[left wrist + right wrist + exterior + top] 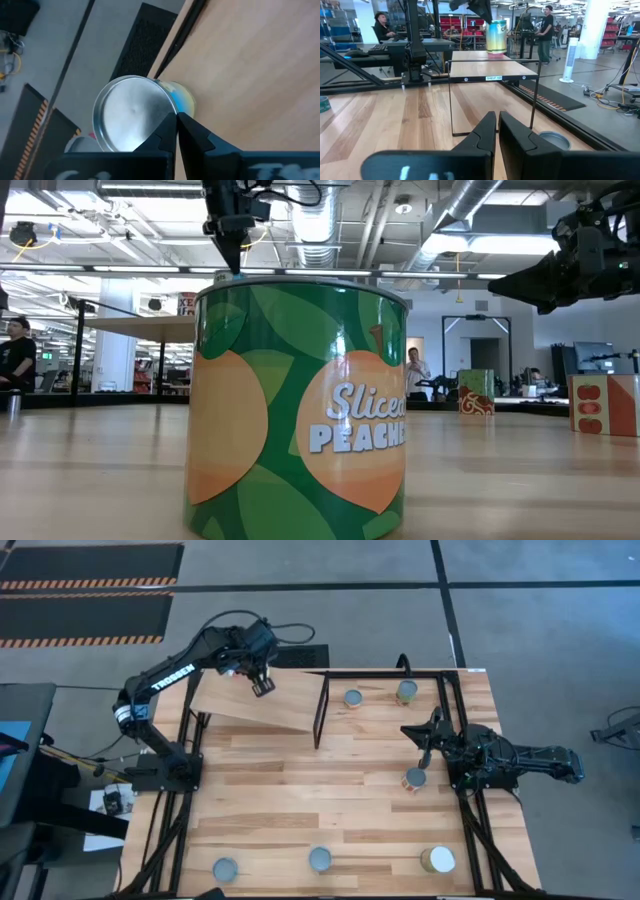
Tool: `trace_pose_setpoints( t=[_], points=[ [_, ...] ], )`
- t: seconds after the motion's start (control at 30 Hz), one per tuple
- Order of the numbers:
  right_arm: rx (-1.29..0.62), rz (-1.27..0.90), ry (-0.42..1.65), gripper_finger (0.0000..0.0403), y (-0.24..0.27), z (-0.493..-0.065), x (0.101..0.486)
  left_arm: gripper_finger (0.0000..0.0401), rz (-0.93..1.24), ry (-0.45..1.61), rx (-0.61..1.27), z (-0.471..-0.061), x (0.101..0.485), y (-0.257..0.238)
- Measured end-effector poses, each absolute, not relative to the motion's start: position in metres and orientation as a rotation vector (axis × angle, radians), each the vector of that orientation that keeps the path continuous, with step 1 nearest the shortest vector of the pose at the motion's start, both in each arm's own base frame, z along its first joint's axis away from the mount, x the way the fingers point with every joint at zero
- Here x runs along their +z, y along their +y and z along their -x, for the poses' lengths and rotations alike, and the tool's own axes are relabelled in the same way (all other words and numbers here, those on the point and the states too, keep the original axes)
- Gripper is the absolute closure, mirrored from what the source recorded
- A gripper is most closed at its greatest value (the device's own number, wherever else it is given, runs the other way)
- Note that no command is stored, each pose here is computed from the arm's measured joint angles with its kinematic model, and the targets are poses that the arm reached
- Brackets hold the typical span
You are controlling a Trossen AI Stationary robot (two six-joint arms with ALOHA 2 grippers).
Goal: Pick and place cans onto a shelf
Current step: Put the canned carrots on the shelf
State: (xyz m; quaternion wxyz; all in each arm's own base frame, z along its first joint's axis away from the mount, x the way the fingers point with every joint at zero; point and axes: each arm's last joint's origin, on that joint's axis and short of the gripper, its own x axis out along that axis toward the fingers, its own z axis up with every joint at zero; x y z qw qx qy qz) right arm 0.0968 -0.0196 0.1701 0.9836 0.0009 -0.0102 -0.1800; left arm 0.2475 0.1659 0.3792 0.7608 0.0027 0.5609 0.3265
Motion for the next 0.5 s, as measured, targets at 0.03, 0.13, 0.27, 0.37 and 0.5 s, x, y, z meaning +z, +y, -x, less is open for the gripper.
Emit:
trace_pose_setpoints(
  t=[0.03,0.13,0.27,0.37,0.5],
  points=[
    [-0.362,-0.002,-0.021,0.0356,-0.02,-0.097,0.17,0.0401,0.002,1.217,0.712,-0.247,0.379,0.169],
    [-0.362,-0.002,-0.021,0.0356,-0.02,-0.097,0.17,0.0401,0.023,1.208,0.719,-0.246,0.377,0.176],
    [-0.362,-0.002,-0.021,0.0356,-0.02,-0.097,0.17,0.0401,0.06,1.203,0.743,-0.242,0.376,0.184],
    [-0.362,-0.002,-0.021,0.0356,-0.02,-0.097,0.17,0.0401,0.094,1.198,0.754,-0.238,0.375,0.191],
    [-0.362,-0.002,-0.021,0.0356,-0.02,-0.097,0.17,0.0401,0.124,1.182,0.75,-0.235,0.375,0.196]
  ],
)
